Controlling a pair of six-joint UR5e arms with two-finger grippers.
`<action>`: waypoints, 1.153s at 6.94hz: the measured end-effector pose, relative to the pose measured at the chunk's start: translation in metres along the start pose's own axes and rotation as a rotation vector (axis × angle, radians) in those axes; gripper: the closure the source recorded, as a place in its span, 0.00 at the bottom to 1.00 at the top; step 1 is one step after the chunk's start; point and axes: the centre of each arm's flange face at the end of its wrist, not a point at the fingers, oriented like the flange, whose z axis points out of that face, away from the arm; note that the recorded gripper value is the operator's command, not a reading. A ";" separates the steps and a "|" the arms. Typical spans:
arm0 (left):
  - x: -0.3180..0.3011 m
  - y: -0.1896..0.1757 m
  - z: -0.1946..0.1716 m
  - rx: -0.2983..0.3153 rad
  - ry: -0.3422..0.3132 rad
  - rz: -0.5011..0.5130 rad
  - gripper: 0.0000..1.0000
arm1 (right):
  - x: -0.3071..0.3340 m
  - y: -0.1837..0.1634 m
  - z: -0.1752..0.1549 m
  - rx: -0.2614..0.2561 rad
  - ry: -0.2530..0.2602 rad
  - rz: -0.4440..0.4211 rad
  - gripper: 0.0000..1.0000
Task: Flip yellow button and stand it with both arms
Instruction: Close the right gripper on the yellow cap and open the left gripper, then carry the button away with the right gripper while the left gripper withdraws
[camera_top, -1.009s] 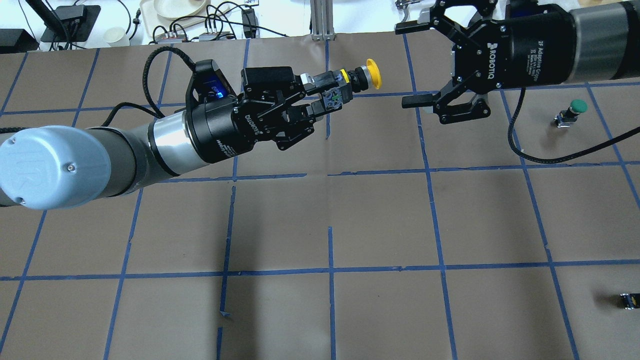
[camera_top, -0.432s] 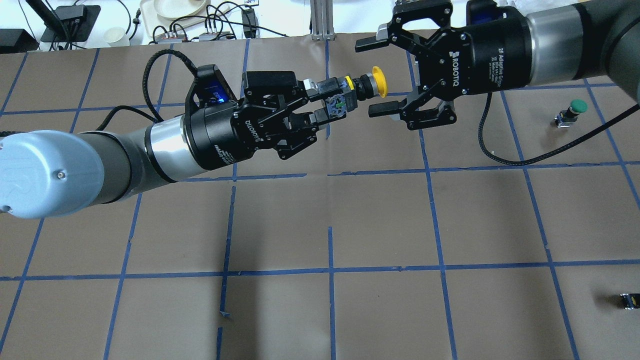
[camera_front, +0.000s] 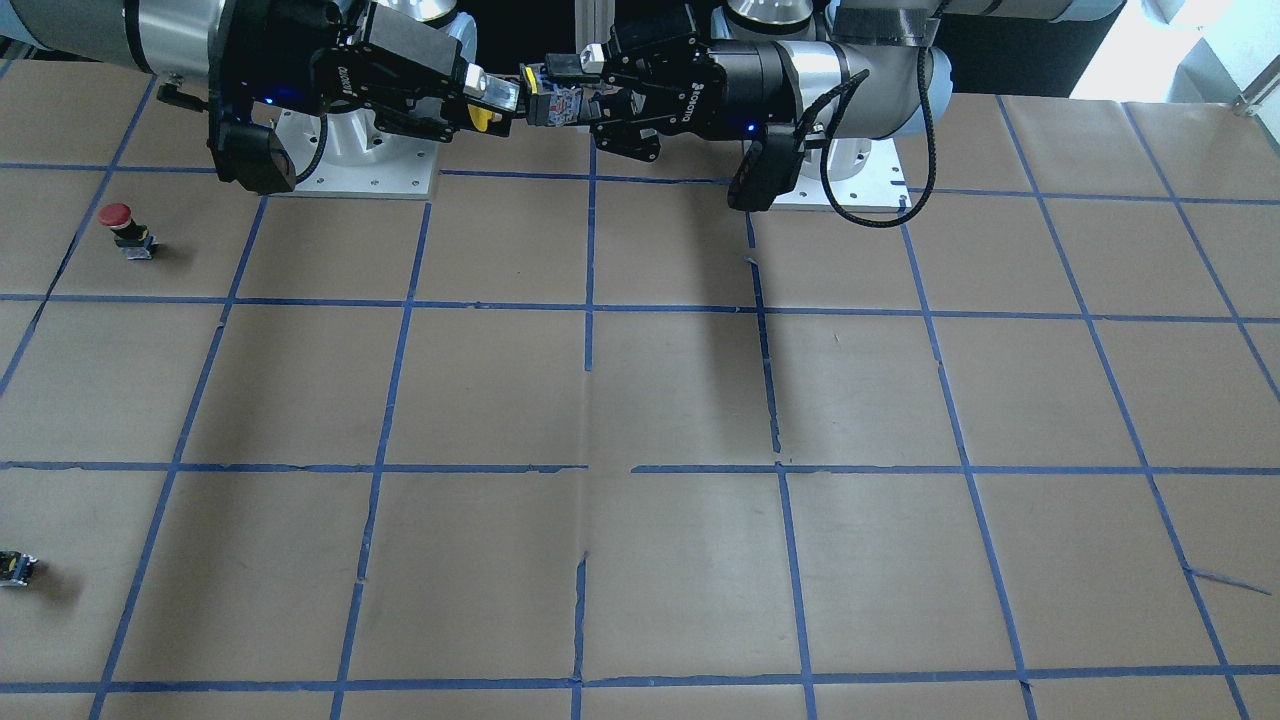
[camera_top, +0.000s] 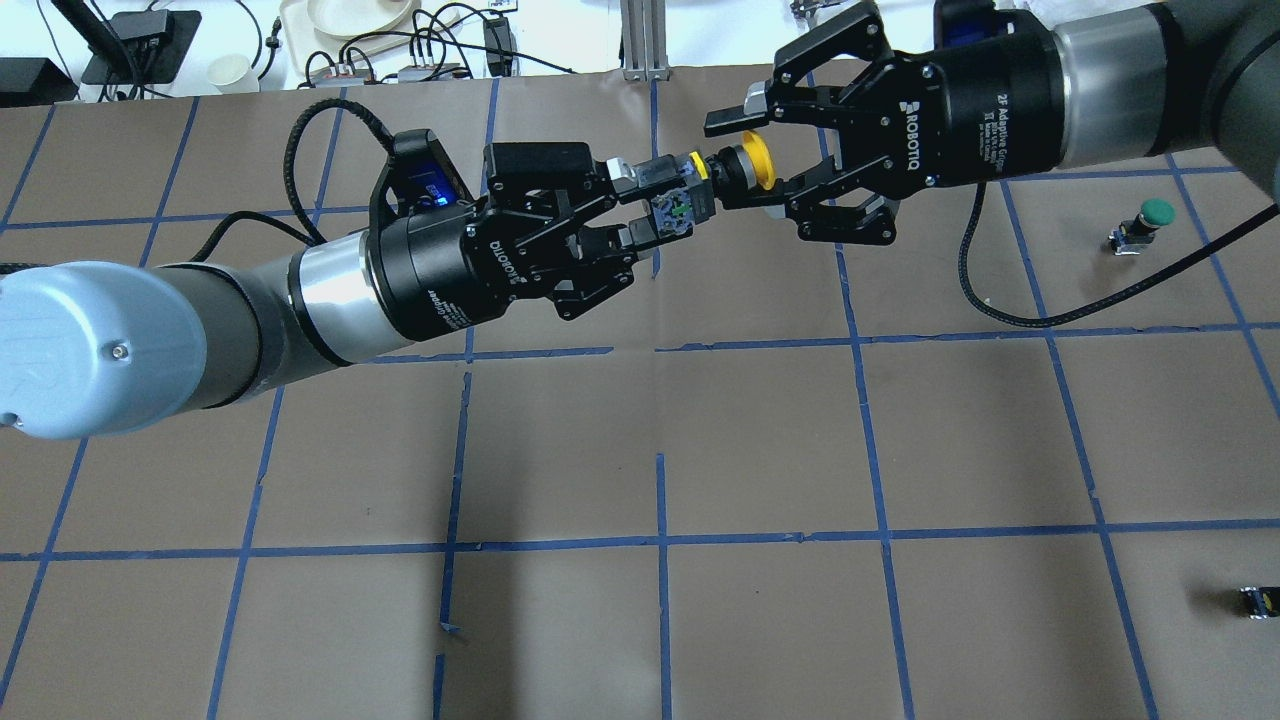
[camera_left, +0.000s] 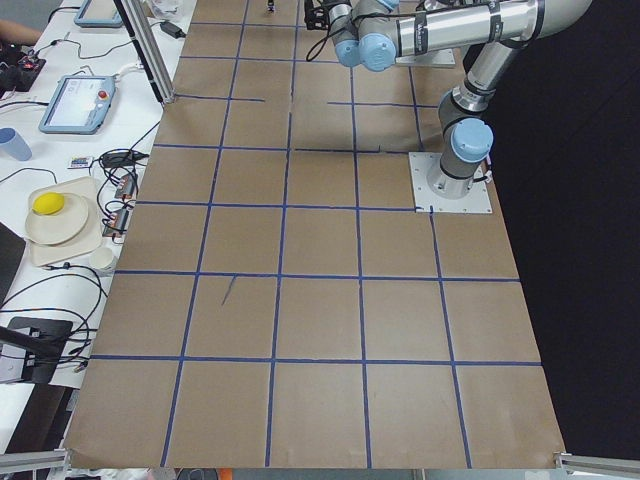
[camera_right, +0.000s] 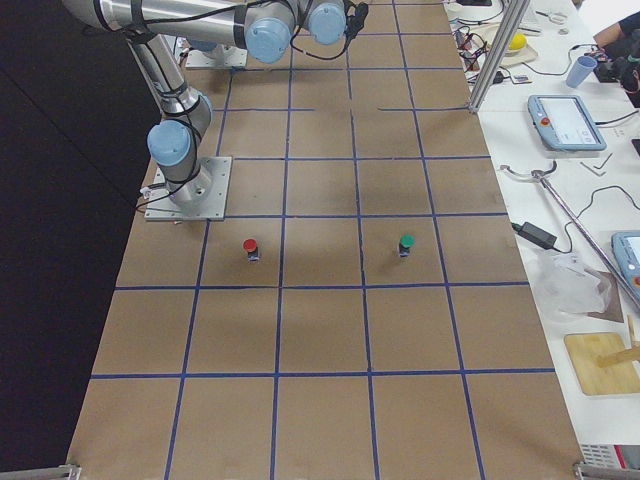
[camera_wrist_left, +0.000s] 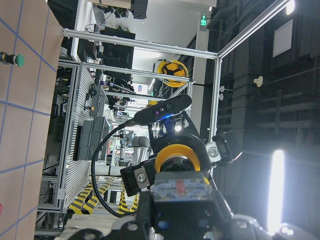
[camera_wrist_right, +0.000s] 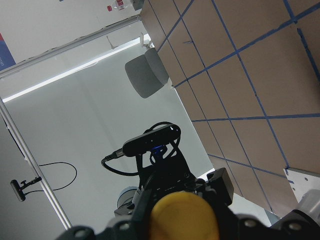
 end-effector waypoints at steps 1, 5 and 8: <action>0.002 0.004 0.000 -0.011 -0.007 -0.005 0.23 | 0.000 0.000 0.000 0.000 0.000 0.001 0.73; 0.010 0.006 -0.005 -0.040 -0.038 -0.107 0.08 | 0.003 -0.004 -0.009 0.024 0.065 -0.020 0.73; 0.013 -0.021 -0.067 -0.120 -0.259 -0.116 0.08 | 0.016 -0.013 -0.082 0.205 0.508 -0.070 0.85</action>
